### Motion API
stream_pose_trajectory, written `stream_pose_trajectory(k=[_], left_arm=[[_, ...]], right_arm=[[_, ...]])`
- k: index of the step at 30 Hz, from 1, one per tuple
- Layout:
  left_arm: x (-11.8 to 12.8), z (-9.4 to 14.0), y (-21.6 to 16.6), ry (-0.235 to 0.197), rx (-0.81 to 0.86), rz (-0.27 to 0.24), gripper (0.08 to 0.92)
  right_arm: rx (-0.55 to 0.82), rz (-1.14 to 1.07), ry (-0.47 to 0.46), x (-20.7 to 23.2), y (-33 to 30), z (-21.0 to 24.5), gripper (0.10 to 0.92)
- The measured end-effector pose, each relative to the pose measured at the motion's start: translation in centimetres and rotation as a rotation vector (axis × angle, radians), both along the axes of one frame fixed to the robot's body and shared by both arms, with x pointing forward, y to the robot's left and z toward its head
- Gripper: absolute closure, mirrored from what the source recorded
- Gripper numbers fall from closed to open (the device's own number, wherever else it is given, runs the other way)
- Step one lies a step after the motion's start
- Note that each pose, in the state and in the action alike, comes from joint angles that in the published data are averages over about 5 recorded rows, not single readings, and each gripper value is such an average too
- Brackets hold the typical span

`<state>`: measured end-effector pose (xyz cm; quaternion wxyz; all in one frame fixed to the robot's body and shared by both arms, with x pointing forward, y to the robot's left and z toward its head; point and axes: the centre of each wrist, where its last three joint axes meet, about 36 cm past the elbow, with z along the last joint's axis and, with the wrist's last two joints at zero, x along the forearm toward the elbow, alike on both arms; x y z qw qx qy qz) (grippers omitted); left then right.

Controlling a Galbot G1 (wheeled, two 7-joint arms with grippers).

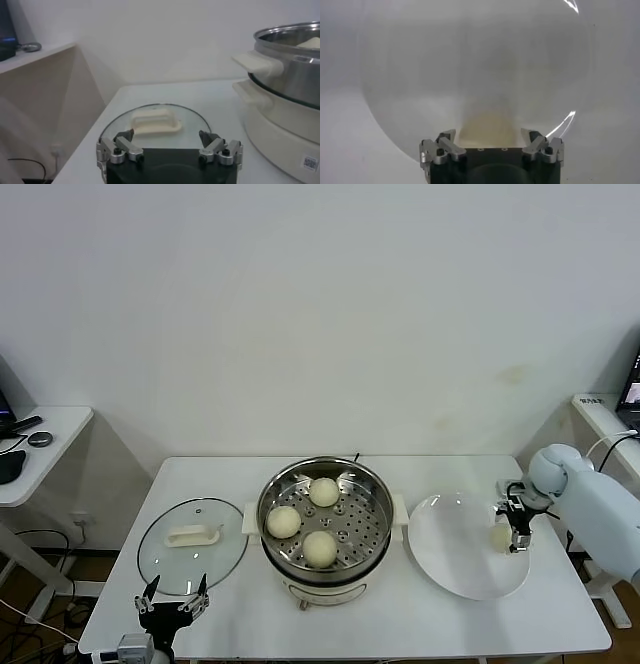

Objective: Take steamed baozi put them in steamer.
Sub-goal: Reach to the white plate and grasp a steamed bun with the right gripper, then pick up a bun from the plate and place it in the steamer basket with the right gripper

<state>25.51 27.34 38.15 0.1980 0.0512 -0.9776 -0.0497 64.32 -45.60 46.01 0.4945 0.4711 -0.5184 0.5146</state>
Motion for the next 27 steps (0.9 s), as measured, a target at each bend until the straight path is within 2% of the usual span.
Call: stream_pose_trajectory(k=[11,20,27], left_arm=[[0.09,0.00,0.05,-0.002,0.000,0.001,0.177],[0.20,-0.05,0.04,-0.003,-0.001,0.002,0.177],[0.31,-0.06,-0.04,-0.005,-0.004,0.001,0.177]], right_arm=[[-0.013,0.003,0.004,0.17,0.36,-0.54,0.203],[-0.033,0.004,0.007,0.09,0.24,-0.68,0.277],[-0.032,0.001,-0.003,0.29,0.34,-0.29,0.390]])
